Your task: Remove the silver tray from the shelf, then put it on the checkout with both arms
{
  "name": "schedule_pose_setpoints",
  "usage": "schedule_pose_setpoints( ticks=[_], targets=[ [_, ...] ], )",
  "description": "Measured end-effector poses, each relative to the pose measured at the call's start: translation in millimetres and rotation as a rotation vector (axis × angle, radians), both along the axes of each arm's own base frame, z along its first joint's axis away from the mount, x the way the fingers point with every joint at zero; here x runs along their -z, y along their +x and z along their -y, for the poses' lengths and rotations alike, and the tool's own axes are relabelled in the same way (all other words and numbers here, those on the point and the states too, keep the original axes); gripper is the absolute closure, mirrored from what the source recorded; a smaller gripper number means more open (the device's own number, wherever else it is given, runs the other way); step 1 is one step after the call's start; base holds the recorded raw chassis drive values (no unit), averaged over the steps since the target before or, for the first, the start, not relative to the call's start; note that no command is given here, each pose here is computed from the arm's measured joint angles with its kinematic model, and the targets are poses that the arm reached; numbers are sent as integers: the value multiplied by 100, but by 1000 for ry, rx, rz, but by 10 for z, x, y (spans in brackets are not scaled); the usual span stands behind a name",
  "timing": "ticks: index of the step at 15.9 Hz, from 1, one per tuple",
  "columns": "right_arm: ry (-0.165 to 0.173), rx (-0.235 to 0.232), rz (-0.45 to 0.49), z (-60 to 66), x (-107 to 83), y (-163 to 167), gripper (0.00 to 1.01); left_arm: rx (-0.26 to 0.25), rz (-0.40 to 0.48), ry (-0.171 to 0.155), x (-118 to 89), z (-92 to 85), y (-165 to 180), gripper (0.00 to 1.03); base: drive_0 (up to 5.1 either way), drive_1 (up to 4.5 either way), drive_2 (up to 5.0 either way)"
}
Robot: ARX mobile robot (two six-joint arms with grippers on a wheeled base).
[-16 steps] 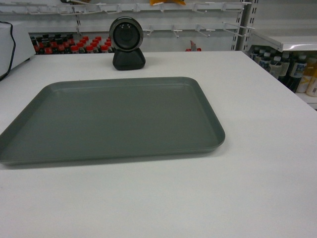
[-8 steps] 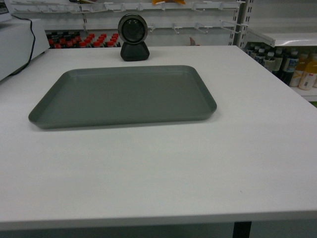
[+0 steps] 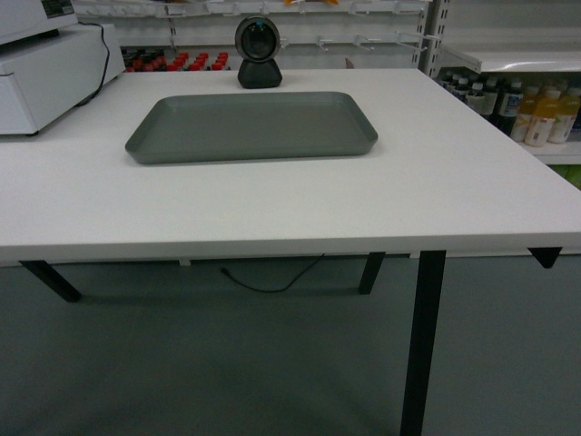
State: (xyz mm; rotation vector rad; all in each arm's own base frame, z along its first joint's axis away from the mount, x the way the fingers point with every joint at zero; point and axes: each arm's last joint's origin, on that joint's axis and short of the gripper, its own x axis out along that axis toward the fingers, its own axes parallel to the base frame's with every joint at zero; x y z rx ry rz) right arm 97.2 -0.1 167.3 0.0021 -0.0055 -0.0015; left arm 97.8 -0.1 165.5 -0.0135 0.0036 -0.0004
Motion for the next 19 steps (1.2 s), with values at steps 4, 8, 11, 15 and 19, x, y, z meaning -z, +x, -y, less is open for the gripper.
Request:
schedule_pose_setpoints(
  ticks=[4, 8, 11, 15, 19],
  targets=[
    [0, 0, 0, 0, 0, 0, 3, 0, -1, 0, 1, 0, 0, 5, -5, -420, 411],
    [0, 0, 2, 0, -2, 0, 3, 1, 2, 0, -2, 0, 0, 5, 6, -409, 421],
    [0, -1, 1, 0, -1, 0, 3, 0, -3, 0, 3, 0, 0, 5, 5, -272, 282],
    [0, -1, -2, 0, 1, 0, 3, 0, 0, 0, 0, 0, 0, 5, 0, 0, 0],
    [0, -1, 4, 0, -4, 0, 3, 0, 2, 0, -1, 0, 0, 5, 0, 0, 0]
  ],
)
